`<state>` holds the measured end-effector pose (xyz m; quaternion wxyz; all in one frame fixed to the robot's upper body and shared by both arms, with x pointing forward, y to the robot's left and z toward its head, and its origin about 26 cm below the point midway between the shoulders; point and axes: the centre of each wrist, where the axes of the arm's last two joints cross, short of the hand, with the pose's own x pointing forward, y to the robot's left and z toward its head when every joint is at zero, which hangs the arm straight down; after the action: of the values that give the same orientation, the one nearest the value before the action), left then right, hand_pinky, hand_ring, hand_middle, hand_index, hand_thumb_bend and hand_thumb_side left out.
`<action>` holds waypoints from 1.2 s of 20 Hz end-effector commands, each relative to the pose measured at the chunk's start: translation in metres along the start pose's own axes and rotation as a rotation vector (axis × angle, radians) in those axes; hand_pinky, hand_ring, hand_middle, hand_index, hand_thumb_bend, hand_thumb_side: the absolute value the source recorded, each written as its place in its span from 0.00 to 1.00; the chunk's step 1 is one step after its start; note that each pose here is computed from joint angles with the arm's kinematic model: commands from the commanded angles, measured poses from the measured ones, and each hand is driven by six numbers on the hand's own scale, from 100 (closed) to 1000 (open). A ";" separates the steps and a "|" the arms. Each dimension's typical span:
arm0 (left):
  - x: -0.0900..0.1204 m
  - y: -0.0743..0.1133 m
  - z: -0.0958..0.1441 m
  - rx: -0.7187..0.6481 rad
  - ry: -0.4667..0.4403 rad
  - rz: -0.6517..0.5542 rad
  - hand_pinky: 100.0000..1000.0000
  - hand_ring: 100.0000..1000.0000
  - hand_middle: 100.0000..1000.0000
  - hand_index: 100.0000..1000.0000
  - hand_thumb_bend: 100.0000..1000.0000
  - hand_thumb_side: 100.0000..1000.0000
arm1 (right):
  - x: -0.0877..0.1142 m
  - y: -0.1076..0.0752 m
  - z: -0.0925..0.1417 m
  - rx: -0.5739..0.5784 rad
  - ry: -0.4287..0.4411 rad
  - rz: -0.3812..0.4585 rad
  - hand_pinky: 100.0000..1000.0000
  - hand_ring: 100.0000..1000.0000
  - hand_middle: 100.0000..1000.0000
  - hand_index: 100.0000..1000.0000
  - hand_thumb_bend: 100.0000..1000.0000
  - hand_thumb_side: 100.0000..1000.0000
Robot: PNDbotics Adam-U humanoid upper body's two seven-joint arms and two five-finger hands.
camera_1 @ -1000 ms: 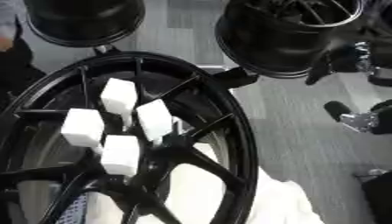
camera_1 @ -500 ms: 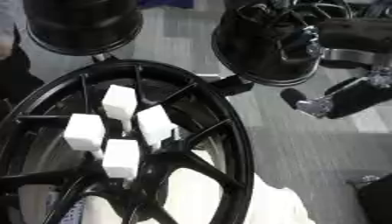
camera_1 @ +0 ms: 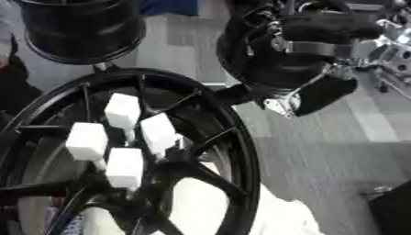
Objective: Pull the pin out of the wheel hub.
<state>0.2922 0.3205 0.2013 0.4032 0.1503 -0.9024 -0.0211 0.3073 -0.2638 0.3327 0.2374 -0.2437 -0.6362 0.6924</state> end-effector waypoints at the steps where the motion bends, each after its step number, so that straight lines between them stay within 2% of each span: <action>1: 0.006 0.000 -0.002 -0.003 -0.011 0.004 0.77 0.67 0.56 0.78 0.00 0.58 | 0.000 -0.006 -0.008 -0.003 0.020 0.000 0.87 0.82 0.75 0.80 0.00 0.22; 13: -0.019 0.007 0.002 0.060 0.094 0.009 0.77 0.67 0.56 0.79 0.00 0.61 | 0.003 0.011 -0.044 0.097 0.037 -0.064 0.87 0.85 0.78 0.82 0.00 0.37; 24: -0.040 0.014 0.012 0.091 0.182 0.001 0.77 0.67 0.56 0.79 0.00 0.64 | 0.013 0.016 -0.063 0.142 0.066 -0.054 0.88 0.87 0.80 0.83 0.00 0.37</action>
<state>0.3056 0.3405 0.1619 0.4825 0.1652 -0.8597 0.0301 0.3379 -0.2073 0.3031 0.2963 -0.2144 -0.5839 0.7248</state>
